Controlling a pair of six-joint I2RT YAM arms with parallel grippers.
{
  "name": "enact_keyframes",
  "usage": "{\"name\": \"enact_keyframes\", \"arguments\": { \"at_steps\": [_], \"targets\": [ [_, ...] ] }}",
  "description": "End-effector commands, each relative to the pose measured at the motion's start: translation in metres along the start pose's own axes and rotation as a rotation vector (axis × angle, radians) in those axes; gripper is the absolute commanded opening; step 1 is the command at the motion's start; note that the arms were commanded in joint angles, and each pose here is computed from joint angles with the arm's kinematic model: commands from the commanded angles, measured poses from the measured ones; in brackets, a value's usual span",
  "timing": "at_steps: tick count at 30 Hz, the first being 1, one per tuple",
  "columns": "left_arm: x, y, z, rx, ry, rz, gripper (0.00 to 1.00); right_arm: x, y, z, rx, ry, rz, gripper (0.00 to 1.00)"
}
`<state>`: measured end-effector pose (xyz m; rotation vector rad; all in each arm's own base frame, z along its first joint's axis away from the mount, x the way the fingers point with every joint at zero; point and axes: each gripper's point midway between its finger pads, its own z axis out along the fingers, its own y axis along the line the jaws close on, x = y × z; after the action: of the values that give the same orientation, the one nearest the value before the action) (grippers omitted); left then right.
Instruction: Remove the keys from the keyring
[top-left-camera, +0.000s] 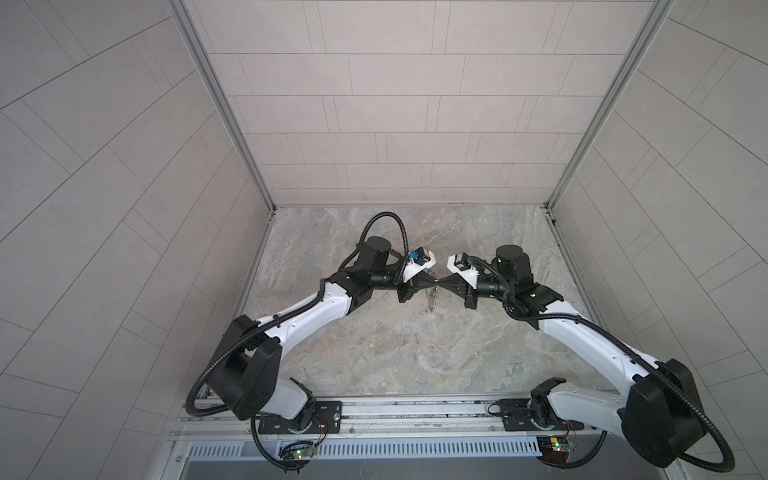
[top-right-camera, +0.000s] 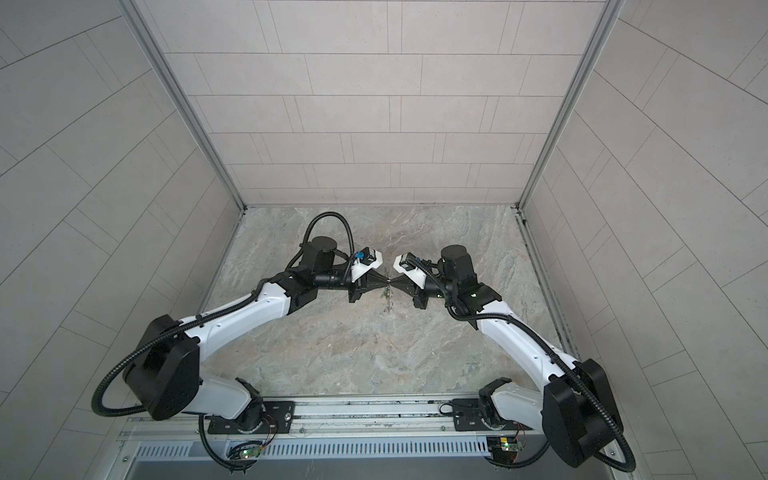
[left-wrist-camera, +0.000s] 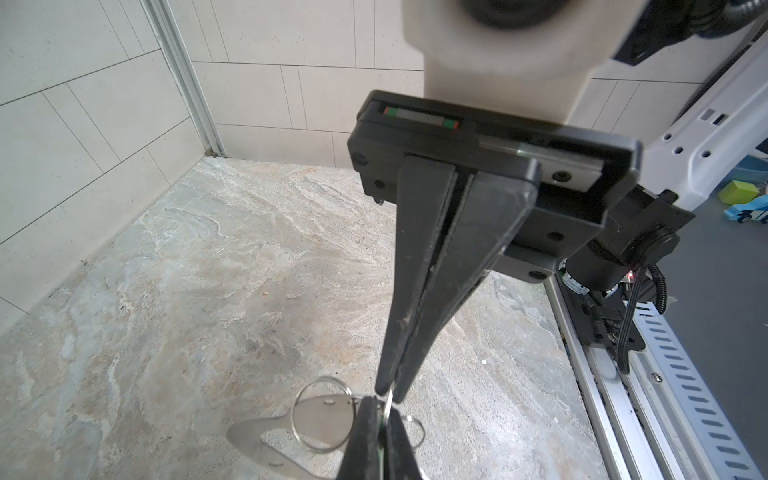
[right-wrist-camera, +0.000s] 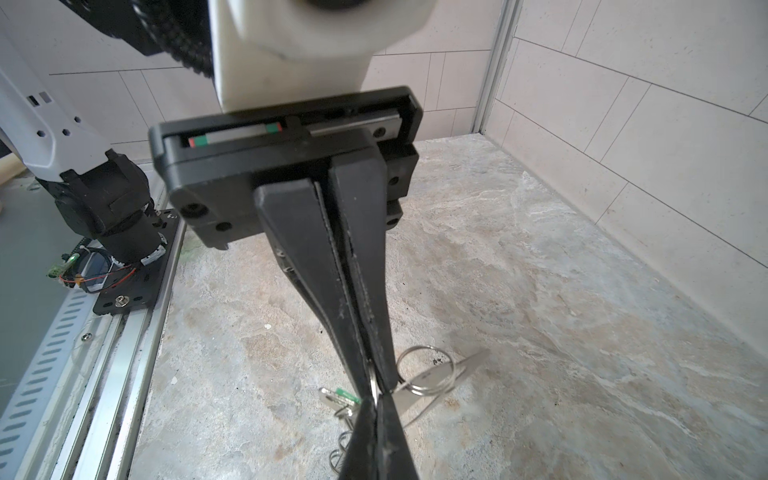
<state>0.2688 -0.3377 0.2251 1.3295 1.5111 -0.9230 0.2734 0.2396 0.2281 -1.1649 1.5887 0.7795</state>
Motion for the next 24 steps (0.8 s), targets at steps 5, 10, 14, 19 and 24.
{"name": "enact_keyframes", "arguments": {
  "at_steps": [5, 10, 14, 19, 24],
  "targets": [
    [-0.007, 0.008, -0.002, -0.019, 0.076, 0.06, 0.0, -0.002, -0.01, -0.009, 0.093, 0.091, -0.12, 0.18],
    [-0.001, 0.009, -0.003, -0.031, 0.205, 0.096, 0.0, 0.001, -0.018, -0.019, 0.177, 0.14, -0.18, 0.24],
    [-0.003, 0.007, -0.001, -0.022, 0.259, 0.099, 0.0, -0.005, -0.014, -0.018, 0.177, 0.107, -0.198, 0.25],
    [-0.006, 0.006, 0.0, -0.004, 0.307, 0.092, 0.0, -0.013, -0.007, -0.013, 0.2, 0.088, -0.256, 0.25],
    [-0.008, 0.005, 0.0, 0.016, 0.333, 0.064, 0.0, -0.012, -0.012, -0.01, 0.271, 0.103, -0.278, 0.24]
  ]
}}
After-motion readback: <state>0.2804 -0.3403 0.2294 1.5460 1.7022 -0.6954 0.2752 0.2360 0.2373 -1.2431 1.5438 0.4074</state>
